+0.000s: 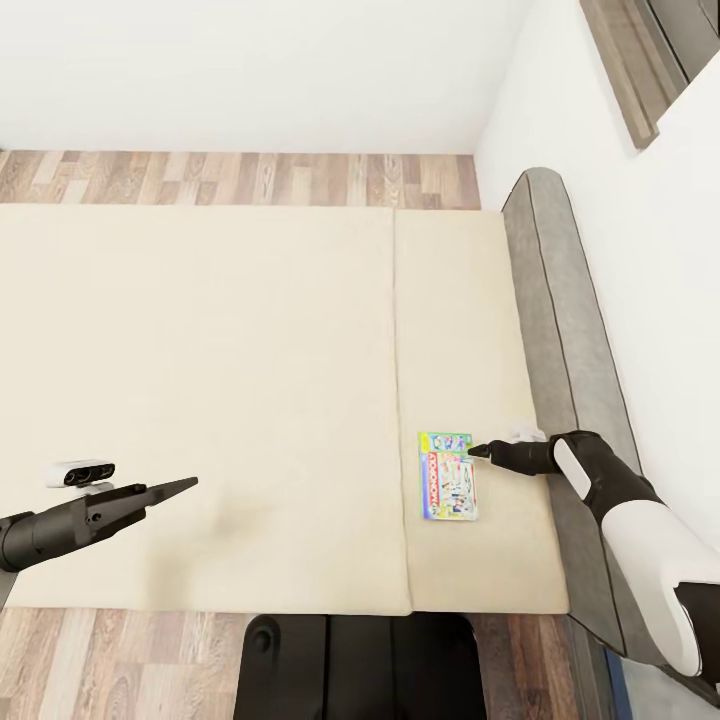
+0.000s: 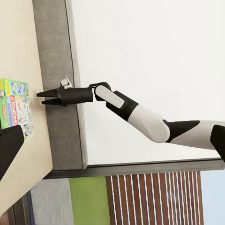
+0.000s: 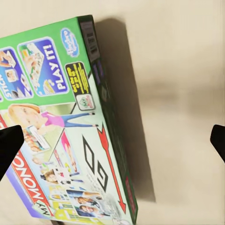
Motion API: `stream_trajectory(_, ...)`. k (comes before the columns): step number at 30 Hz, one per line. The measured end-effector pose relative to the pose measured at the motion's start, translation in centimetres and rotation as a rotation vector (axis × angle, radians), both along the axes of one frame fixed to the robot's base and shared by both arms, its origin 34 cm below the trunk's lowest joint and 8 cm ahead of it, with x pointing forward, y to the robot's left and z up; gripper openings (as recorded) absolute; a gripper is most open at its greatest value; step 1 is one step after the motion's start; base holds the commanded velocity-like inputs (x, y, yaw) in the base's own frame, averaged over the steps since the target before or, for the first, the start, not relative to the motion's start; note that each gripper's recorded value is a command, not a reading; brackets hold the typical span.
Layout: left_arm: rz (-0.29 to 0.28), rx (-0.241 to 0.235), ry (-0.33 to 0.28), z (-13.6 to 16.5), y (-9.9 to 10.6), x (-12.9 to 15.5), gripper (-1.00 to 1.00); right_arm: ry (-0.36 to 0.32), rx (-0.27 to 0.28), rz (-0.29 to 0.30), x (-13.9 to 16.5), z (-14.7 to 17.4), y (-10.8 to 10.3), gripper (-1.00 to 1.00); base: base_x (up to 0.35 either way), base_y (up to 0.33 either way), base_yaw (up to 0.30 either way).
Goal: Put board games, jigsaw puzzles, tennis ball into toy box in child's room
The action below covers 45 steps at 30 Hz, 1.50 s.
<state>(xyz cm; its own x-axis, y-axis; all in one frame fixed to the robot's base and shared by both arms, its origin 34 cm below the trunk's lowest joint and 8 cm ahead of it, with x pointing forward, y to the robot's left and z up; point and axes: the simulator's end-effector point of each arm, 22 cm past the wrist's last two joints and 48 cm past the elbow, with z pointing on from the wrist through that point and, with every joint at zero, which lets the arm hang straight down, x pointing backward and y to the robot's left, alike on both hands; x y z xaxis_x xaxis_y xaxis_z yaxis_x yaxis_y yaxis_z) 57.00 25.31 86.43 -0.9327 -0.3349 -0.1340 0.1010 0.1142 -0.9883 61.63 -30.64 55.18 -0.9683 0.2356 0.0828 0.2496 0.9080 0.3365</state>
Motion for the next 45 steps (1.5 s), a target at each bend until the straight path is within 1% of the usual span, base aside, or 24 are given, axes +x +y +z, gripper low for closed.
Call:
stream_trajectory(27, -0.001, 0.001, 0.008, -0.4, 0.0, -0.1, 1.00, 0.007, 0.002, 0.000, -0.3, -0.4, 0.1, 1.00, 0.000, -0.019, 0.000)
stream_trajectory(45, -0.001, 0.002, 0.036, -1.6, 0.0, -0.5, 1.00, 0.034, 0.015, 0.001, -1.6, -1.8, 1.1, 1.00, 0.000, -0.004, 0.000)
